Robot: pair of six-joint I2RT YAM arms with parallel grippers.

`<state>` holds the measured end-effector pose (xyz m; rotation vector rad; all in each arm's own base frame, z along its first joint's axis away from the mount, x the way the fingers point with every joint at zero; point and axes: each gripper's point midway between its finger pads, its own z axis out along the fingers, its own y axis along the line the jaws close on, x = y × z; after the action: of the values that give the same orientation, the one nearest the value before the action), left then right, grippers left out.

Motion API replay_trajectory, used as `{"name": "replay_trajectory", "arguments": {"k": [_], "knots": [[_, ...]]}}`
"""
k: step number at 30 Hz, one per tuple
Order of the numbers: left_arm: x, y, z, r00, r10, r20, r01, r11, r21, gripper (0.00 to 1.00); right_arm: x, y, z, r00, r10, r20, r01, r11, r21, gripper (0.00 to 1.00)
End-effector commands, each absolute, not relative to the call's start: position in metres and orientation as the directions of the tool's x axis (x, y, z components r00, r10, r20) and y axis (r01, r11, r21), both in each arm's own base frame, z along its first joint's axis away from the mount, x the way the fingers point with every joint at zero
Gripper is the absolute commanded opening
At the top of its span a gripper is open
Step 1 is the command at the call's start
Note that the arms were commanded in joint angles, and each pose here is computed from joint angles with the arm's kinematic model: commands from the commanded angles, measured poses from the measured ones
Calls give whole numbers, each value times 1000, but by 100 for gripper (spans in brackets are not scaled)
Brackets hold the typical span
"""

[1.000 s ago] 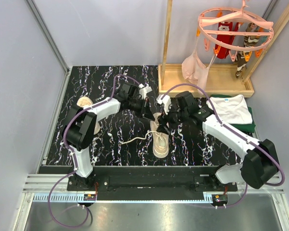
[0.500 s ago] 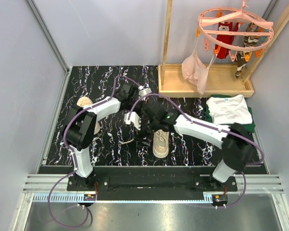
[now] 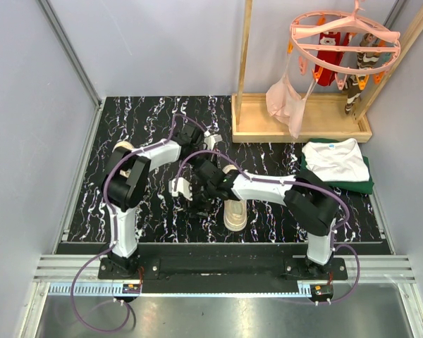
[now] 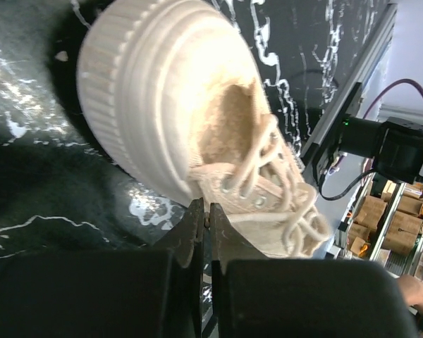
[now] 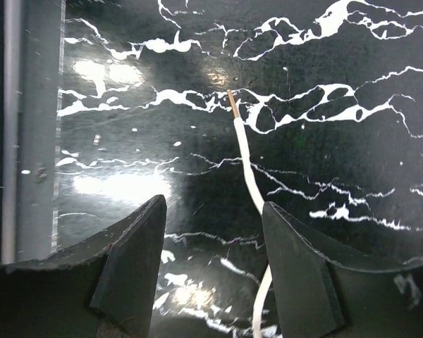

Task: Tie the shoes

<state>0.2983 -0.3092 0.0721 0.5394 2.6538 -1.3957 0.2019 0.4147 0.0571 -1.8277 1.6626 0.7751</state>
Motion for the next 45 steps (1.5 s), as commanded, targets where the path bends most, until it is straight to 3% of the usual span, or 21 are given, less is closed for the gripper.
{"name": "replay_trajectory", "arguments": {"k": [1,15,24,27,34,37,45], "knots": [[311,-307,73,-919,289,-269,385,506,-771,0,216,438,65,187,-620,-762,-982,-146,-123,65],[310,-306,66,-913,313,-261,392,500,-772,0,222,435,21,215,-650,-728,-974,-197,-112,77],[307,-307,64,-913,320,-252,387,488,-782,0,211,422,4,41,-702,-711,-975,-182,124,56],[308,-307,64,-913,320,-252,387,487,-783,0,208,416,-2,26,-721,-693,-973,-177,148,39],[309,-306,66,-911,319,-261,394,487,-780,0,216,392,-27,147,-826,-544,-988,-144,-49,18],[308,-307,67,-910,320,-262,395,485,-780,0,211,380,-33,180,-851,-493,-984,-158,-86,0],[314,-306,92,-878,320,-356,473,474,-742,0,217,377,60,145,-783,-605,-980,-29,-197,0]]}}
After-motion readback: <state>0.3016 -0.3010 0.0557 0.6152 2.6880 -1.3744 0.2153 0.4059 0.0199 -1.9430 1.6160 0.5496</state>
